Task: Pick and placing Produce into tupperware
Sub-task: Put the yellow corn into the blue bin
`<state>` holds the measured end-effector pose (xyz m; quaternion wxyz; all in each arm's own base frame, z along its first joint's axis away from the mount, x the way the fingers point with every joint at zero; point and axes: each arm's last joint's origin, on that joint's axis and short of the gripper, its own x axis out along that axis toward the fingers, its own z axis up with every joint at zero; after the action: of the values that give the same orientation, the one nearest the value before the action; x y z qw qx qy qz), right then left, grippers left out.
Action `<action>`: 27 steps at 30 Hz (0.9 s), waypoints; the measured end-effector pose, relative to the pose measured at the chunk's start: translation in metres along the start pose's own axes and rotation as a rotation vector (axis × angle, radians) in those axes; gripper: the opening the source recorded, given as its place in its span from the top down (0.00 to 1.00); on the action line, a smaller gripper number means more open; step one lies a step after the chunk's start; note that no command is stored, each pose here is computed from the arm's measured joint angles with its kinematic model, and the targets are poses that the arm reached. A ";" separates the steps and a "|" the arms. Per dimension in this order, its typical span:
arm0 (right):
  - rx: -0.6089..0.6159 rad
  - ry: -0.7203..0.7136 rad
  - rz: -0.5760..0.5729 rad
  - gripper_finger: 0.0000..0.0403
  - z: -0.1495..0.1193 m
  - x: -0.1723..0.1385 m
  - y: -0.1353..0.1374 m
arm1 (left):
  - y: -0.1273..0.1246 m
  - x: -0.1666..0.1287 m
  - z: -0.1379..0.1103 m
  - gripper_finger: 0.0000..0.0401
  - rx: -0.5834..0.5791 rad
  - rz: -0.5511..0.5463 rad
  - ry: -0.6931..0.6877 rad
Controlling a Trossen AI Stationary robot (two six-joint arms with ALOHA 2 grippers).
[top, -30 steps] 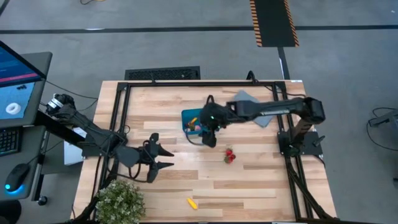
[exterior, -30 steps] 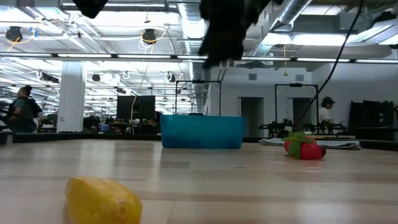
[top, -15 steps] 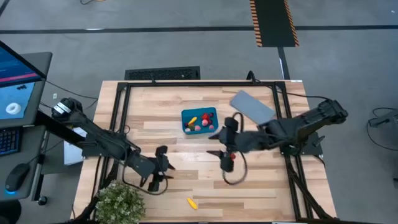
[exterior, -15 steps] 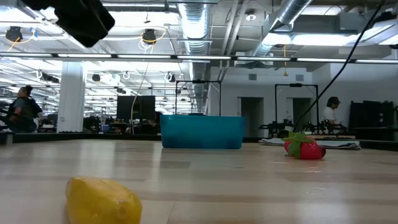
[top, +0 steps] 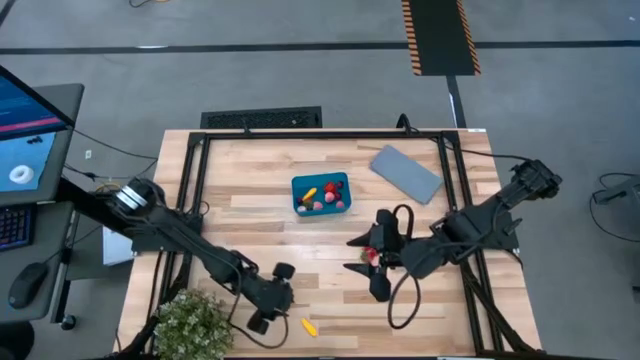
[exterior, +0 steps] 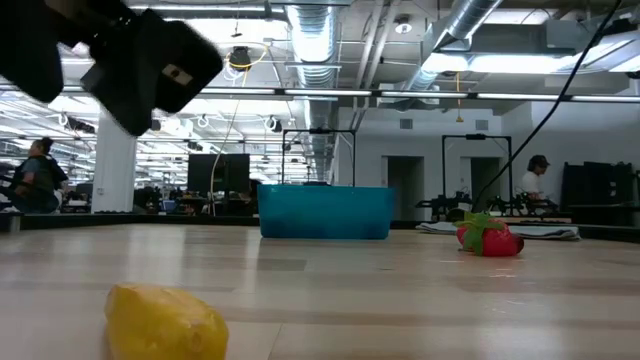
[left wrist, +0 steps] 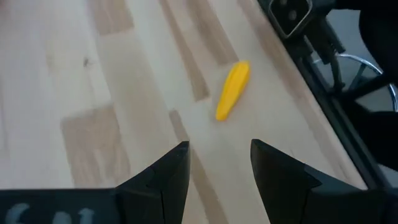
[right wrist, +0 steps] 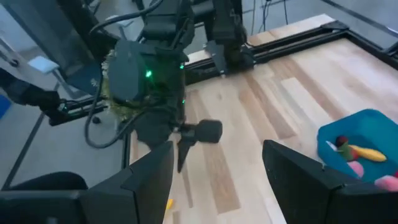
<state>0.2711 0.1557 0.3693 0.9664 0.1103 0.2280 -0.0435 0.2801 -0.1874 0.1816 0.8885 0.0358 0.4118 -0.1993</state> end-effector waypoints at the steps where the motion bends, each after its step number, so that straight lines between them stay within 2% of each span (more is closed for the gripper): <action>1: 0.008 -0.002 0.002 0.33 -0.001 -0.001 0.002 | -0.002 0.003 0.004 0.60 0.022 -0.002 0.000; 5: 0.019 -0.023 -0.010 0.33 -0.005 -0.007 0.009 | -0.008 0.020 0.005 0.60 0.114 0.003 0.053; 12: 0.054 -0.033 -0.006 0.33 -0.009 -0.013 0.017 | -0.011 0.035 0.015 0.60 0.197 0.003 0.084; 20: 0.072 -0.034 -0.002 0.33 -0.011 -0.014 0.019 | -0.015 0.054 0.027 0.60 0.248 -0.025 0.099; 27: 0.085 -0.033 -0.002 0.33 -0.011 -0.014 0.019 | -0.017 0.054 0.033 0.60 0.268 -0.029 0.069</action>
<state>0.2561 0.1775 0.3699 0.9644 0.1504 0.2101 -0.0561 0.3292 -0.2278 0.1648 0.8581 0.1549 0.4123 -0.2641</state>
